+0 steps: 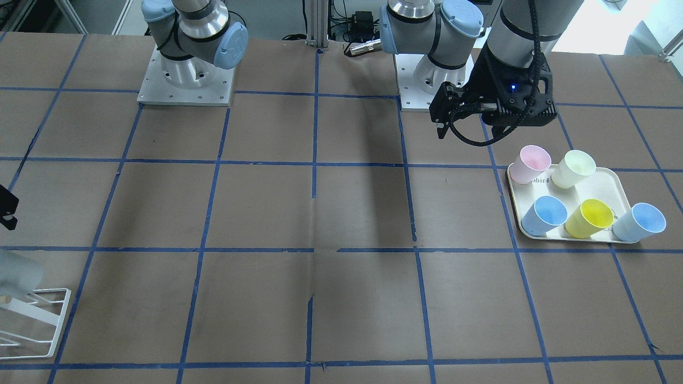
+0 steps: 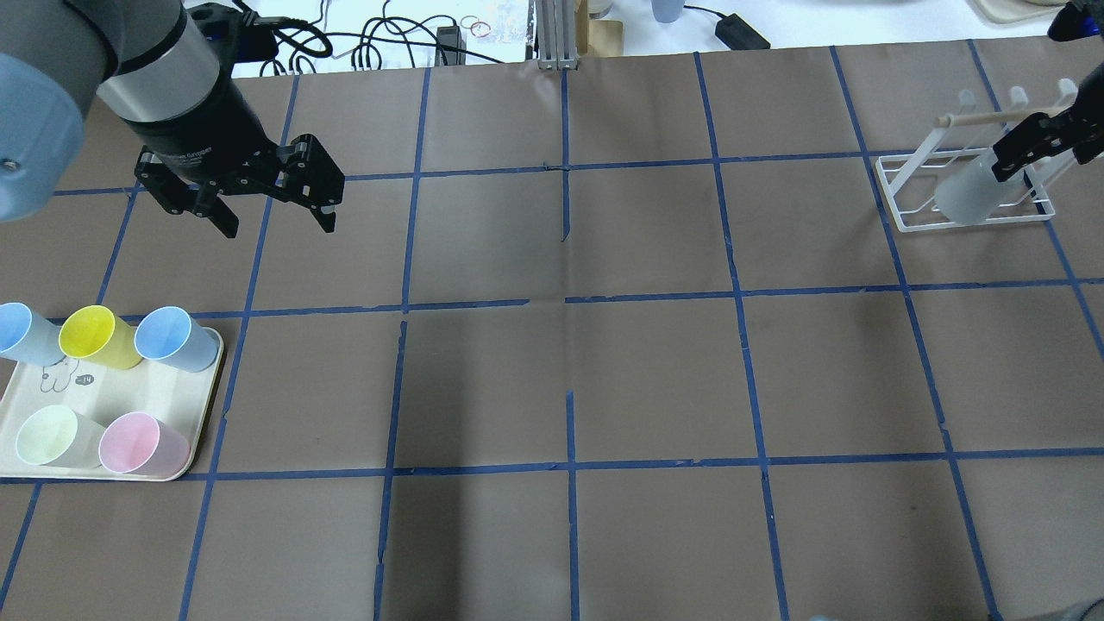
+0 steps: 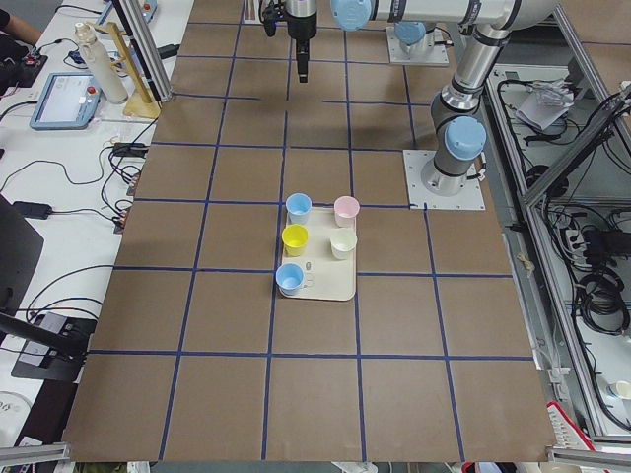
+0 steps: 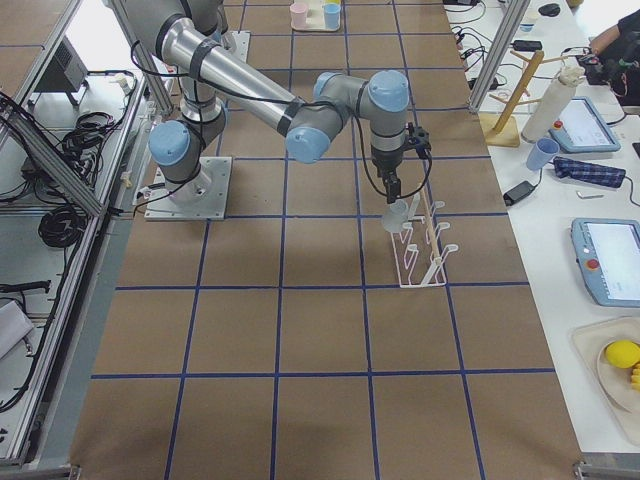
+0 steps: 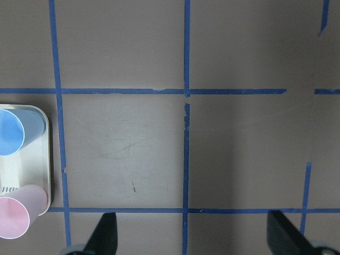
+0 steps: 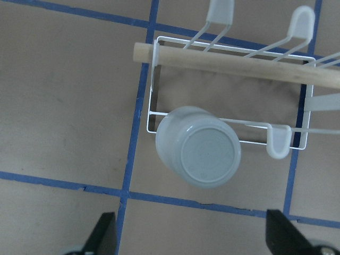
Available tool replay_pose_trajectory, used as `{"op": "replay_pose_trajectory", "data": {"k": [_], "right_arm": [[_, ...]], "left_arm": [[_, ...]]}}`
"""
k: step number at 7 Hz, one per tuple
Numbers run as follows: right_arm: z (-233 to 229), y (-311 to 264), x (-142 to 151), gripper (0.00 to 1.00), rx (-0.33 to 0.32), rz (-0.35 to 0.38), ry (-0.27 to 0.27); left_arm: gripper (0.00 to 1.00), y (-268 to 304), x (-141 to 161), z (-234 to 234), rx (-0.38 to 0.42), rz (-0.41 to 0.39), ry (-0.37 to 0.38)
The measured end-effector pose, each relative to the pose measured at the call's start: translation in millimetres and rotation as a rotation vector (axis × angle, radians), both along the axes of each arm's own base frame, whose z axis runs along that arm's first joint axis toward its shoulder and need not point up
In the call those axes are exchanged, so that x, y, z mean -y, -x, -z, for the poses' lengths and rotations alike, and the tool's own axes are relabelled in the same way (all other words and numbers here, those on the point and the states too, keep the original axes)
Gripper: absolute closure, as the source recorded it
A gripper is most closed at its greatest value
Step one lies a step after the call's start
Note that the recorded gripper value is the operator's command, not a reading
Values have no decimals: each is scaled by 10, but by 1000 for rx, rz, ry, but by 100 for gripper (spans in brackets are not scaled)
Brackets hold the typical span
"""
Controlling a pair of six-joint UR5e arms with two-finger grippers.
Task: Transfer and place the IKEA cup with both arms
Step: 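Lower the right gripper onto the white cup and close on it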
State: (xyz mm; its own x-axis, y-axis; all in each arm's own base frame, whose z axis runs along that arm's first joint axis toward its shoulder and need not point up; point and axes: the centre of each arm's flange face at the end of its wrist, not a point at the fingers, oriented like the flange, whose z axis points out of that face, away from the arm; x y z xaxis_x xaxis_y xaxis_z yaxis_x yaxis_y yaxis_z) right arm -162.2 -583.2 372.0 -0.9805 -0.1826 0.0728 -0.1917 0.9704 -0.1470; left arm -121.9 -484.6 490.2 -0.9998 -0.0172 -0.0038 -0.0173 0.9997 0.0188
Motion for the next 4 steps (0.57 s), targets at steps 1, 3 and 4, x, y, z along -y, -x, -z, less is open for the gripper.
{"op": "replay_pose_trajectory", "data": {"k": [1,3,4], "right_arm": [[74,20,61,0,12,-9,13],[250,75,193,0,19,-40,43],[351,108,247,0,17,-56,49]], "left_arm": [[0,0,0,3,1,0,-1],[0,-10,7,9,4,-1,-2],[0,-13,10,13,5,-1,-3]]}}
